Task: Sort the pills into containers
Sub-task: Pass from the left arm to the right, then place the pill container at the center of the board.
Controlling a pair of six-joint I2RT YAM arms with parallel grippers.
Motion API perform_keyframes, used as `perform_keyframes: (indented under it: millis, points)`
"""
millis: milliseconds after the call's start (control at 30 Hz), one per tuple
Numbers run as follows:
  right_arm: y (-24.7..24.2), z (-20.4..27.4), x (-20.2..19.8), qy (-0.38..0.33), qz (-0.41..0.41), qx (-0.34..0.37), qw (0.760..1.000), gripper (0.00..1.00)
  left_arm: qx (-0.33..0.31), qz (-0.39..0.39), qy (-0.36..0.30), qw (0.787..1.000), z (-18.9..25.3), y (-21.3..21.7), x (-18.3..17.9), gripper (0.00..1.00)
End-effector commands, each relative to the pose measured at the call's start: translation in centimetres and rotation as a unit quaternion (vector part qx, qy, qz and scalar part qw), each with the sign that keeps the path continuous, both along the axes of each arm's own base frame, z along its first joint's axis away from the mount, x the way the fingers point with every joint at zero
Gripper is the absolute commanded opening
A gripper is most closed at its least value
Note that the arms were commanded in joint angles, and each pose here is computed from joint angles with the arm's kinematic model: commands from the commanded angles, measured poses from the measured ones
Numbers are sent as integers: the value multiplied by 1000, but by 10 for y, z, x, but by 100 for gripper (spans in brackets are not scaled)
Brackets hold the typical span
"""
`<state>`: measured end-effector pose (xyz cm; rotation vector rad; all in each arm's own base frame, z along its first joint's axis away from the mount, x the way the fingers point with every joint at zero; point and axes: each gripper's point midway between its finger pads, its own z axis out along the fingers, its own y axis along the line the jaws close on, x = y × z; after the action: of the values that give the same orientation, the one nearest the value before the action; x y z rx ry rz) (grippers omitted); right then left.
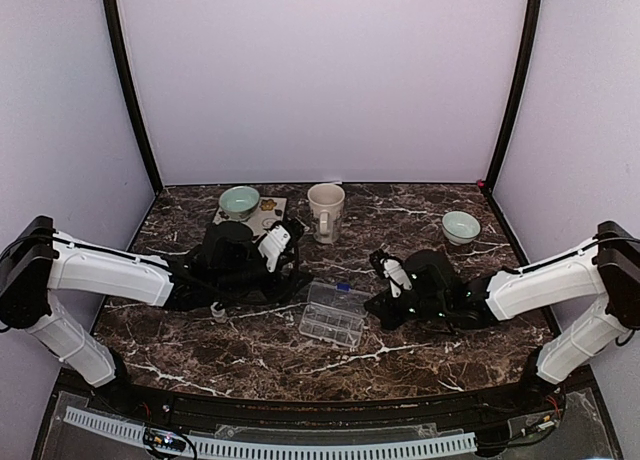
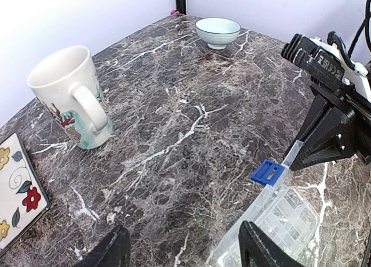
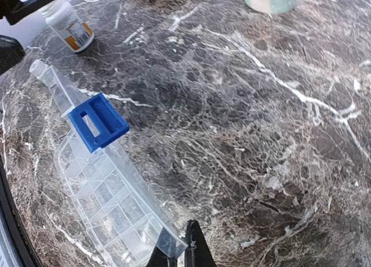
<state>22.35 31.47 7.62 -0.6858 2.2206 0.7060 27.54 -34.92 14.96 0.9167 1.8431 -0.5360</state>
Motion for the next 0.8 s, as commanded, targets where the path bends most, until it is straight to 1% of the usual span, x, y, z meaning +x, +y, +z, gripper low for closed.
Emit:
perform_keyframes:
  millis: [0, 200, 367, 567, 667, 767]
  points:
    - [-6, -2, 14, 18, -57, -10, 998, 0, -24, 22, -15, 999, 10, 3, 4, 65]
    - [-19, 1, 27, 27, -127, -27, 991, 1, -19, 41, -32, 998, 12, 2, 2, 65]
    - [-27, 0, 36, 35, -171, -41, 984, 2, -22, 79, -52, 995, 21, 12, 6, 65]
    - [-31, -1, 45, 49, -196, -41, 978, 3, -26, 117, -60, 991, 28, 30, 6, 65]
    - [-34, -6, 47, 55, -202, -51, 976, 8, -30, 135, -63, 988, 31, 40, 5, 65]
    - [-38, -11, 48, 63, -209, -57, 974, 9, -35, 149, -66, 986, 35, 50, 4, 65]
